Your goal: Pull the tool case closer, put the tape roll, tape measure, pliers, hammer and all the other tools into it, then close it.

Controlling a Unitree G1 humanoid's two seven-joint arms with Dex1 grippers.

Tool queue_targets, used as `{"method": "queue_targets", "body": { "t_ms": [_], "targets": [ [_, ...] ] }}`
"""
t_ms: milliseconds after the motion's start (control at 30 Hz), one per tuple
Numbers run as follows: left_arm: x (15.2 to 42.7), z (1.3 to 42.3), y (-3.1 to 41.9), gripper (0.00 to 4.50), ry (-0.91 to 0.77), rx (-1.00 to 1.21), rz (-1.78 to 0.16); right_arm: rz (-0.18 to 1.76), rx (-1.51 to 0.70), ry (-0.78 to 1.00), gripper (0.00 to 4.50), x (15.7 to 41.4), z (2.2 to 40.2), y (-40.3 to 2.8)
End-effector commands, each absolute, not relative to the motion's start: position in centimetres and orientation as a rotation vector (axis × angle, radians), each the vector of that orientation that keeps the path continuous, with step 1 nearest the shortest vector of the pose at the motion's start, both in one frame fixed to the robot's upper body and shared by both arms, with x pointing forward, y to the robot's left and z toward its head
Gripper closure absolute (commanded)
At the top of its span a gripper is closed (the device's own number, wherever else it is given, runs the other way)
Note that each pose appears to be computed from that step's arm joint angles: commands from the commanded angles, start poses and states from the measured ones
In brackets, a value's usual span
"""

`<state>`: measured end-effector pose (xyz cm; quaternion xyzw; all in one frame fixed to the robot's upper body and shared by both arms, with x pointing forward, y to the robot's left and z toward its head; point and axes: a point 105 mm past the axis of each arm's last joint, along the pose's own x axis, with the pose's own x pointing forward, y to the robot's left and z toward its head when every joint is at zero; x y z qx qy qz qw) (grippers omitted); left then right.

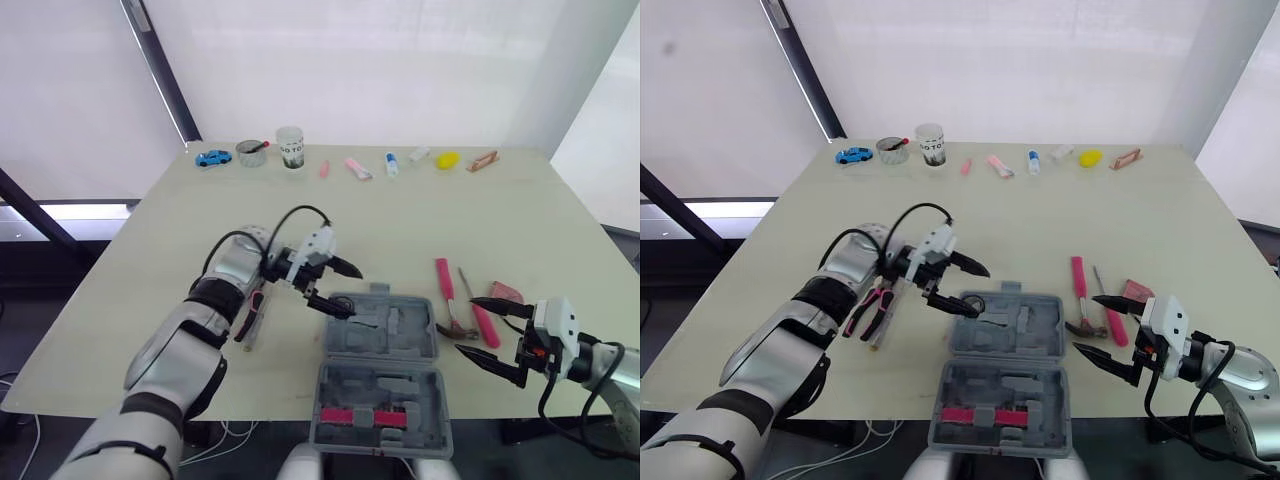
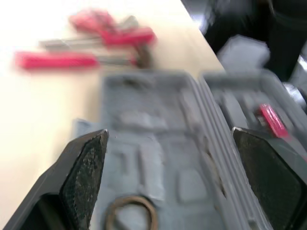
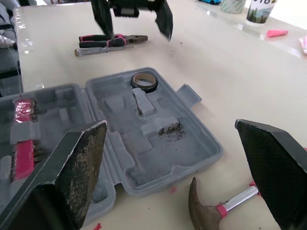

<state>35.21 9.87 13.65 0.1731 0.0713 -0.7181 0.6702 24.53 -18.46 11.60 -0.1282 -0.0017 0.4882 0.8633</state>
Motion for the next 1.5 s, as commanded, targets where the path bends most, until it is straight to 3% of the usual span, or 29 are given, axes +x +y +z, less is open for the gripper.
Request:
{"method": "queue_targets", "body": {
  "t_ms": [33, 233, 333, 533, 1067, 1200, 1267, 1367, 1467, 1500],
  "targets": [
    [35.7, 15.1, 10.3, 0.09, 0.022, 0.224, -1.529, 1.000, -0.295, -0.051, 0.00, 24.6, 12.5, -18.6],
    [35.2, 13.2, 11.3, 0.09, 0.020, 0.136, -1.458, 0.971, -0.302, -0.070, 0.00, 24.9, 12.5, -18.7],
    [34.9, 12.3, 11.7, 1.38, 0.054, 0.102, -1.444, 0.962, -0.296, -0.082, 0.00, 25.0, 12.5, -18.5],
    [35.1, 11.3, 11.8, 4.45, 0.086, 0.119, -1.424, 0.949, -0.273, -0.106, 0.00, 25.1, 12.6, -18.1],
    [36.4, 10.5, 11.3, 4.45, 0.084, 0.231, -1.379, 0.982, -0.237, -0.122, 0.00, 25.1, 12.5, -17.0],
    [36.7, 10.8, 11.1, 3.59, 0.066, 0.225, -1.369, 0.978, -0.239, -0.118, 0.00, 25.0, 12.3, -17.1],
    [36.5, 10.7, 11.1, 3.59, 0.085, 0.221, -1.387, 0.976, -0.240, -0.117, 0.00, 25.0, 12.2, -17.2],
    [36.4, 10.5, 11.1, 2.85, 0.098, 0.228, -1.402, 0.973, -0.241, -0.116, 0.00, 25.0, 12.1, -17.3],
    [36.4, 10.5, 10.9, 1.66, 0.077, 0.235, -1.392, 0.971, -0.242, -0.115, 0.00, 25.0, 12.0, -17.4],
    [36.4, 10.4, 10.9, 1.66, 0.080, 0.239, -1.394, 0.971, -0.243, -0.115, 0.00, 25.0, 12.0, -17.4]
  ]
}}
